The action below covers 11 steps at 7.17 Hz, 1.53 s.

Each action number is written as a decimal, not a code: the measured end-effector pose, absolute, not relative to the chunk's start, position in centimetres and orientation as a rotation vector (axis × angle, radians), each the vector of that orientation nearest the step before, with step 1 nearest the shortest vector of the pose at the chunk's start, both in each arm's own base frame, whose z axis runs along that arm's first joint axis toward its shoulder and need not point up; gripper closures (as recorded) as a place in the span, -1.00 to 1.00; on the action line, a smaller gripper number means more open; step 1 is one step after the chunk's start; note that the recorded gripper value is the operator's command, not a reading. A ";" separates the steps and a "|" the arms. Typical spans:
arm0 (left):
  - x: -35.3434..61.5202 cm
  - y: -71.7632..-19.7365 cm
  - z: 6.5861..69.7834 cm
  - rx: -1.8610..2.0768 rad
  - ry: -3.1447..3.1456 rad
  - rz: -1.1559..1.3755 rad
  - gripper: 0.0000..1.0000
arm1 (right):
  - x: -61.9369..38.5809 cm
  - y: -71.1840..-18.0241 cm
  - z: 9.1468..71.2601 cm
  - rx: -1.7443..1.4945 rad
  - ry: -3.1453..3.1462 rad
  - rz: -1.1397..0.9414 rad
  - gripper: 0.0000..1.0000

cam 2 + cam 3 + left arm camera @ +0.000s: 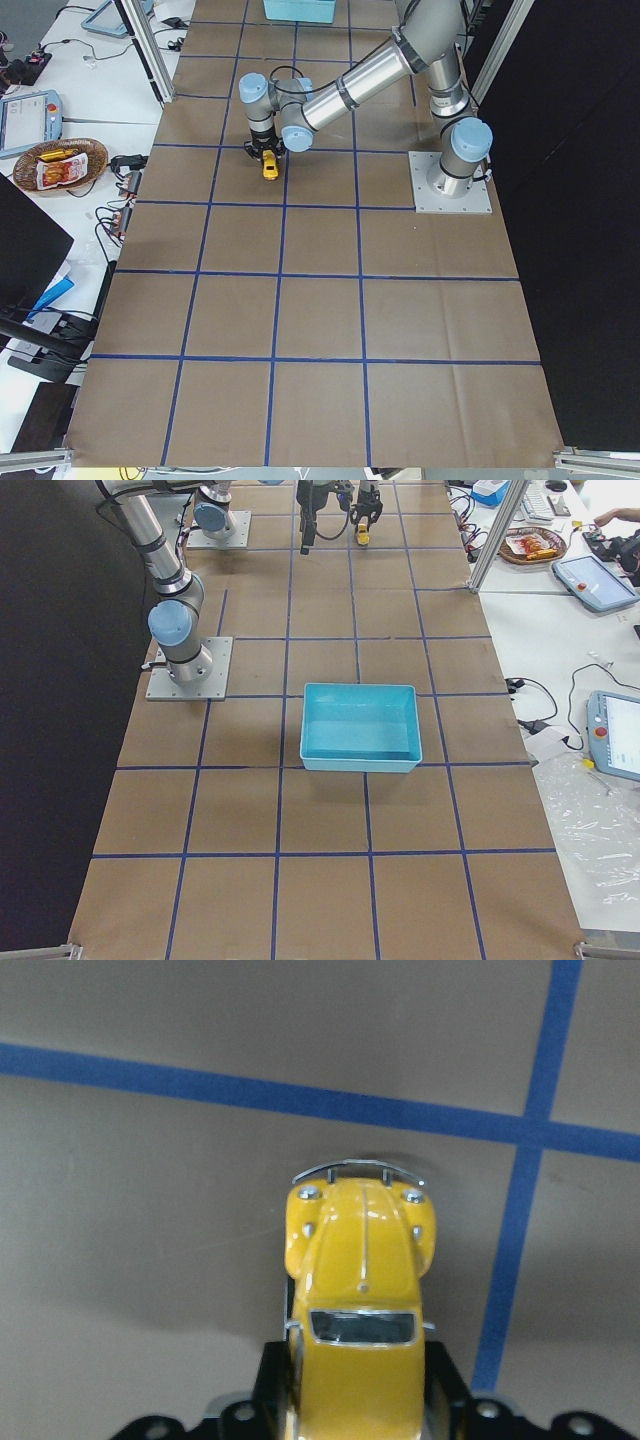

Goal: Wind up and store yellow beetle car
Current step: 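Drag the held car backward along the table with the left gripper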

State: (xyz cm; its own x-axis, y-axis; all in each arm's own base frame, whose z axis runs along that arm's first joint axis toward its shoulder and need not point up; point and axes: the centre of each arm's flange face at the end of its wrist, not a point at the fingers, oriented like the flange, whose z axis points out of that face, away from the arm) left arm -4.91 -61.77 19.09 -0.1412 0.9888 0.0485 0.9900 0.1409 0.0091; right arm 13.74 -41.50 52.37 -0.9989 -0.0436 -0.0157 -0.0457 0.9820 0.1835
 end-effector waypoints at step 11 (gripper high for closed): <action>-0.9 -61.7 19.0 -1.982 -2.384 -0.072 1.00 | 13.7 -41.5 52.4 -0.070 3.116 0.289 -0.99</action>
State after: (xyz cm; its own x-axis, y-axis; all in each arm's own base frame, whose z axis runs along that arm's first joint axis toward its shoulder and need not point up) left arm -0.94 -61.74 19.05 -0.1828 0.9813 0.0609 0.9832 0.1825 0.0101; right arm 13.74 -41.50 52.37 -0.9989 -0.0435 -0.0160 -0.0457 0.9820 0.1835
